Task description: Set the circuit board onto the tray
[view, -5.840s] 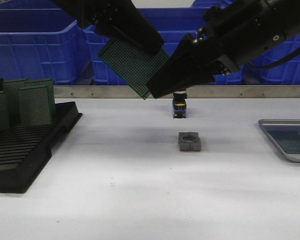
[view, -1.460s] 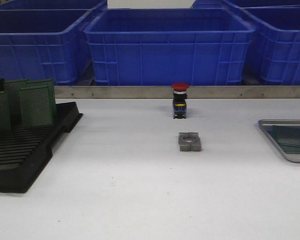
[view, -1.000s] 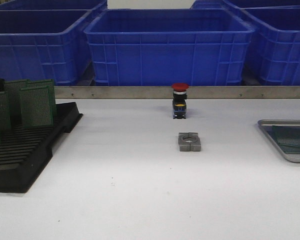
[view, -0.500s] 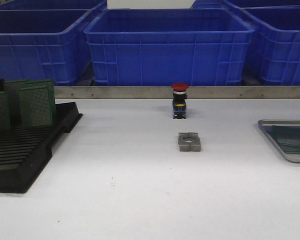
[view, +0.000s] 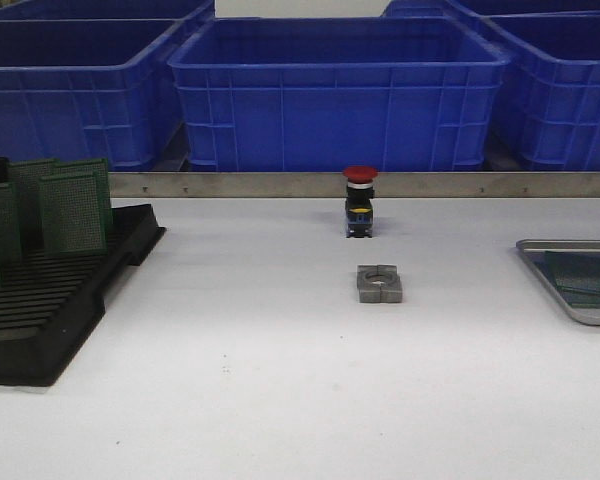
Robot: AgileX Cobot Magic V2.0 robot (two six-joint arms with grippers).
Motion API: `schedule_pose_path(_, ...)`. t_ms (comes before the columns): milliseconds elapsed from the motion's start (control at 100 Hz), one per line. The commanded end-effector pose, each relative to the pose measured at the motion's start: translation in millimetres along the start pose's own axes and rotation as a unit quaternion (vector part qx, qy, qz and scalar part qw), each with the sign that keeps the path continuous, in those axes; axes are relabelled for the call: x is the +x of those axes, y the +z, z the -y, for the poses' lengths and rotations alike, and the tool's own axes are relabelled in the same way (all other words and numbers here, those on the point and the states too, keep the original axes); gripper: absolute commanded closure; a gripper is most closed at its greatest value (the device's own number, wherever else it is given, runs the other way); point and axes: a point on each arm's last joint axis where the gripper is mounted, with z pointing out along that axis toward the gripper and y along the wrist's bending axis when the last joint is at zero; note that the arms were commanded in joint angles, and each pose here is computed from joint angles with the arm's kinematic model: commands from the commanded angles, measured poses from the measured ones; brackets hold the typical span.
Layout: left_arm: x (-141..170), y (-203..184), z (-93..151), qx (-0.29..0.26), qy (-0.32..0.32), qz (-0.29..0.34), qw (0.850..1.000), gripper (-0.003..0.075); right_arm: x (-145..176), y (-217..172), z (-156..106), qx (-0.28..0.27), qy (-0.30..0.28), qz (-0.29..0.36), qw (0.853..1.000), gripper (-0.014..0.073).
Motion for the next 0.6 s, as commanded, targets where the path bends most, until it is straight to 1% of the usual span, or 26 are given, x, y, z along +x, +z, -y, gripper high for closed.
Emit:
schedule_pose_path(0,-10.8,-0.3,-3.6,-0.018,0.000,0.022,1.000,0.0741,-8.6,0.1,2.7,0.011,0.010,0.014,1.000,0.0656)
schedule_pose_path(60,-9.2,-0.3,-5.1,-0.027,0.002,0.014,1.000,0.0741,-8.5,0.1,2.4,0.010,0.010,0.014,1.000,0.0656)
schedule_pose_path(70,-8.4,-0.3,-5.5,-0.029,0.013,0.009,0.999,0.0741,-8.5,0.1,2.4,0.010,0.010,0.014,1.000,0.0656)
schedule_pose_path(80,-8.0,-0.3,-5.8,-0.030,-0.003,0.008,1.000,0.0741,-8.5,0.1,2.3,0.009,0.010,0.014,1.000,0.0656)
schedule_pose_path(120,-3.6,-0.2,-7.3,-0.039,-0.022,-0.010,0.999,0.0741,-8.4,0.1,2.2,0.009,0.010,0.013,1.000,0.0656)
schedule_pose_path(130,-3.2,-0.5,-7.6,-0.041,-0.025,-0.012,0.999,0.0741,-8.4,0.1,2.2,0.009,0.010,0.013,1.000,0.0656)
schedule_pose_path(140,-1.6,-0.6,-8.4,-0.045,-0.014,-0.018,0.999,0.0741,-8.4,0.1,2.2,0.009,0.010,0.013,1.000,0.0656)
schedule_pose_path(150,-0.7,-0.9,-8.8,-0.047,-0.033,-0.019,0.998,0.0741,-8.4,0.1,2.2,0.009,0.010,0.013,1.000,0.0656)
schedule_pose_path(190,4.0,-1.9,-11.4,-0.063,-0.035,-0.026,0.997,0.0741,-8.4,0.1,2.0,0.008,0.010,0.013,1.000,0.0656)
schedule_pose_path(210,6.4,-2.6,-12.6,-0.070,-0.024,-0.026,0.997,0.0741,-8.4,0.1,2.0,0.008,0.010,0.013,1.000,0.0656)
schedule_pose_path(220,7.4,-2.8,-13.0,-0.072,-0.032,-0.025,0.997,0.0741,-8.4,0.1,2.0,0.008,0.010,0.013,1.000,0.0656)
schedule_pose_path(290,16.7,-4.3,-15.1,-0.085,-0.030,-0.006,0.996,0.0741,-8.3,0.1,1.8,0.007,0.010,0.013,1.000,0.0656)
schedule_pose_path(350,31.6,-4.6,-16.2,-0.091,-0.029,0.024,0.995,0.0741,-8.3,0.1,1.8,0.006,0.010,0.012,1.000,0.0656)
schedule_pose_path(400,42.8,-4.9,-16.6,-0.093,-0.033,0.032,0.995,0.0741,-8.2,0.1,1.6,0.005,0.010,0.012,1.000,0.0656)
schedule_pose_path(500,70.3,-7.0,-16.3,-0.093,-0.065,0.030,0.993,0.0741,-8.2,0.1,1.5,0.005,0.010,0.012,1.000,0.0656)
schedule_pose_path(520,71.2,-7.7,-16.0,-0.093,-0.066,0.026,0.993,0.0741,-8.2,0.1,1.5,0.005,0.010,0.012,1.000,0.0656)
schedule_pose_path(550,75.0,-7.4,-15.7,-0.093,-0.062,-0.002,0.994,0.0741,-8.2,0.1,1.5,0.005,0.010,0.012,1.000,0.0656)
schedule_pose_path(590,75.2,-7.3,-15.9,-0.094,-0.056,-0.001,0.994,0.0741,-8.0,0.1,1.1,0.003,0.010,0.011,1.000,0.0656)
